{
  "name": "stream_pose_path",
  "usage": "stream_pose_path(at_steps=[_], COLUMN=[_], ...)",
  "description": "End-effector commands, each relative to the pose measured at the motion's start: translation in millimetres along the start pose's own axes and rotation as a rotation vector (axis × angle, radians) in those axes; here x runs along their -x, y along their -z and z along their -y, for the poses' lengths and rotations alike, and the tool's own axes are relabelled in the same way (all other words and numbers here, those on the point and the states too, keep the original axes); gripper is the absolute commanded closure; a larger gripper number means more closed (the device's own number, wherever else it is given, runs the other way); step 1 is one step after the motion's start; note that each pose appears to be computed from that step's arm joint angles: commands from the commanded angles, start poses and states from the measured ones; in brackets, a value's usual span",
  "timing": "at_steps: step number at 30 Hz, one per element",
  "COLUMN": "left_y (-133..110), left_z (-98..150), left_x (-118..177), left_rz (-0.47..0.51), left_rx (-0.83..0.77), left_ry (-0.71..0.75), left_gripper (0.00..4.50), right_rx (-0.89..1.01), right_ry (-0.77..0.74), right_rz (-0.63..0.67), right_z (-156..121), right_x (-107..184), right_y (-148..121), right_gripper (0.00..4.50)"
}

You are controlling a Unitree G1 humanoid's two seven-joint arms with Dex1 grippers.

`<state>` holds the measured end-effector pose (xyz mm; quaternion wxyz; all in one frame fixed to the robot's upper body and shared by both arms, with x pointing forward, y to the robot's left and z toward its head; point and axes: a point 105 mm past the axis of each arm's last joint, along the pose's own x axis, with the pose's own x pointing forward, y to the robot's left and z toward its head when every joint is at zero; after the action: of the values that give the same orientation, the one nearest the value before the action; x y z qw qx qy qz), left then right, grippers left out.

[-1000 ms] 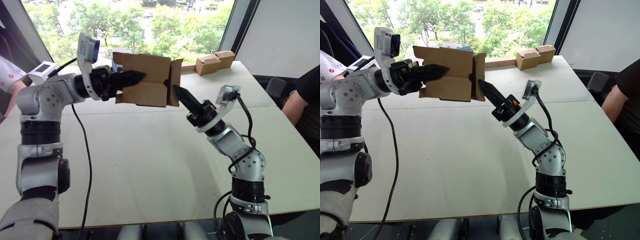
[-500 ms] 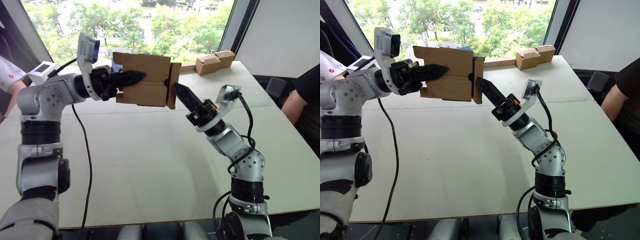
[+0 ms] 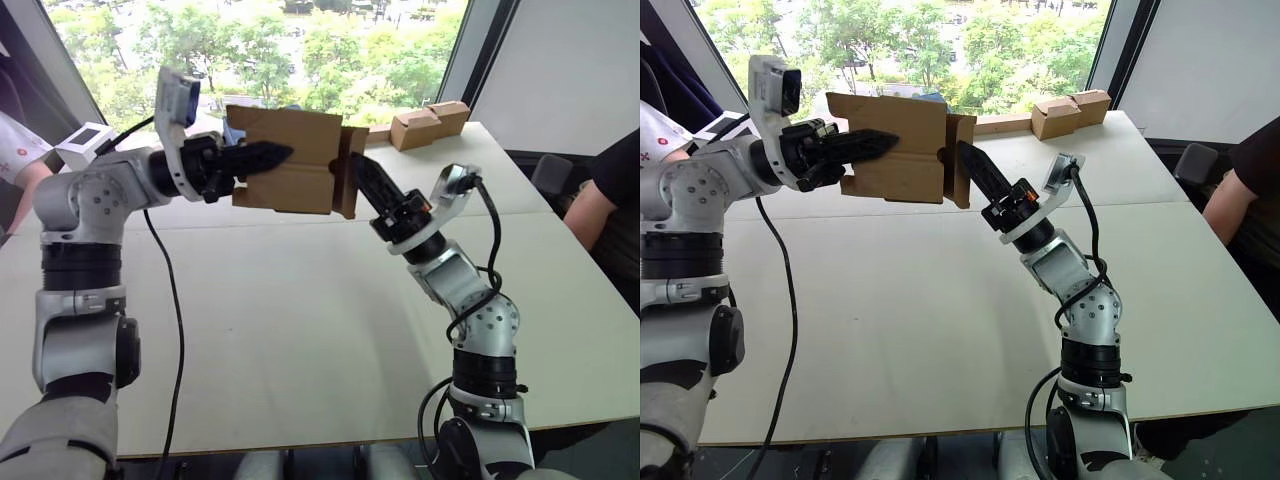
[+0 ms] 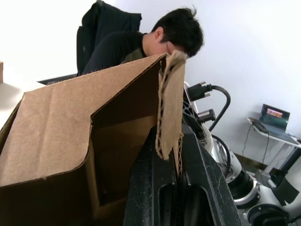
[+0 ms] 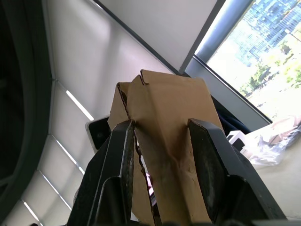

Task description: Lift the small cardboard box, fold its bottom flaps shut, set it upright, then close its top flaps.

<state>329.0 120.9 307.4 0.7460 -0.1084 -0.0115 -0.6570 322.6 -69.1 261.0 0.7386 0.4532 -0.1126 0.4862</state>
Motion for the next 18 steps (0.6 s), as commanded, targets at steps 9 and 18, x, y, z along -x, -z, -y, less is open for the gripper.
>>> stream_pose_path(at_steps=[9,18], left_y=[-4,2], left_z=[9,6], left_x=[-4,-4], left_rz=[0.002,-0.014], left_rx=[-0.051,-0.049], left_ry=[0.029,0.022], left_gripper=[4.5,4.5], right_rx=[-0.02,-0.037], right_ry=[-0.046,-0.039], right_rz=[0.03,0.057], right_z=[-13,-13], right_x=[-11,-15], right_y=[2,1], right_gripper=[2.66,2.66])
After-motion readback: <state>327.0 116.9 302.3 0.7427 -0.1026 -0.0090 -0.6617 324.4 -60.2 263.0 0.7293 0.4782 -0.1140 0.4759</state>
